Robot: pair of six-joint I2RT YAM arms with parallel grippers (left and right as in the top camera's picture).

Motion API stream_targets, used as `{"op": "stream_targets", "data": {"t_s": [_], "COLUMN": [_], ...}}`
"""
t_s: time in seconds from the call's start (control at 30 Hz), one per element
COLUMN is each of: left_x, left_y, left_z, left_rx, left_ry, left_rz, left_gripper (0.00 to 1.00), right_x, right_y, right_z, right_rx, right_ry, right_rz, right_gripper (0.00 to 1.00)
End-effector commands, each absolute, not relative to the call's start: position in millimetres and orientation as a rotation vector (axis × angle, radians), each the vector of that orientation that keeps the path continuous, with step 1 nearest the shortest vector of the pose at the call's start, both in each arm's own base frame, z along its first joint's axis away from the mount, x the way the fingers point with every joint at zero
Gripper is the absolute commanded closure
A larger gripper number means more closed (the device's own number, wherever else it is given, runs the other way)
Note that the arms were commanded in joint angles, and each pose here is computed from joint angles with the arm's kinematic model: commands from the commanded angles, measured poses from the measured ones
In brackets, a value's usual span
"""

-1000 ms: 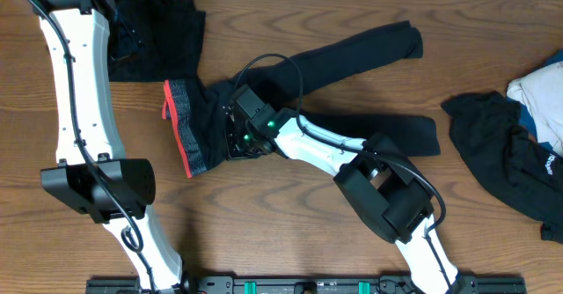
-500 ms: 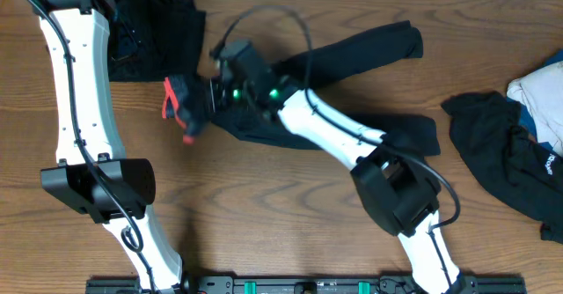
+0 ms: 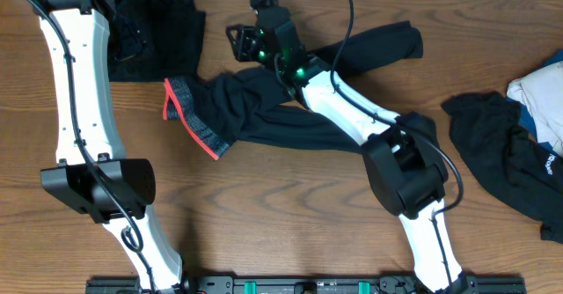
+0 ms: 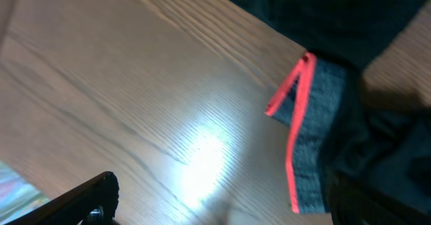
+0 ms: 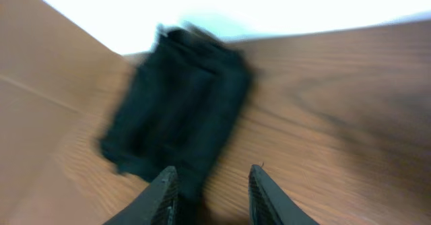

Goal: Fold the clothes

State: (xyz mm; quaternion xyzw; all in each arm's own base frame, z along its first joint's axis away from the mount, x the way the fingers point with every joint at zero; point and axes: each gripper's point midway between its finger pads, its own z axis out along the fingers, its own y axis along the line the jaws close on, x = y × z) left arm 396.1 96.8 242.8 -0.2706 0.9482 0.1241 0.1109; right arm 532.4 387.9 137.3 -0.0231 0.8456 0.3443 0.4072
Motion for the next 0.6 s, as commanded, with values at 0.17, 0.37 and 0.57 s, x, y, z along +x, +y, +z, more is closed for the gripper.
{"op": "stream_targets", "data": {"t_s": [0.17, 0.37, 0.57], "left_x": [382, 393, 400], "left_y": [84, 91, 93], "left_z": [241, 244, 245], "left_rx": [-0.747, -0.747, -0.747], "left_ry": [2.880, 2.821, 2.790], "left_rz": [0.275, 0.311, 0.301], "left_gripper": [0.02, 0.02, 0.02], "right_x": [533, 488, 413], "right_y": [346, 325, 347], "right_z": [143, 167, 143], "right_rx": [-0.137, -0.130, -0.279], "right_ry": [2.244, 2.422, 2.661], "right_rz": [0.997, 0.958, 0.903], "right_gripper": [0.37, 0.31, 0.22]}}
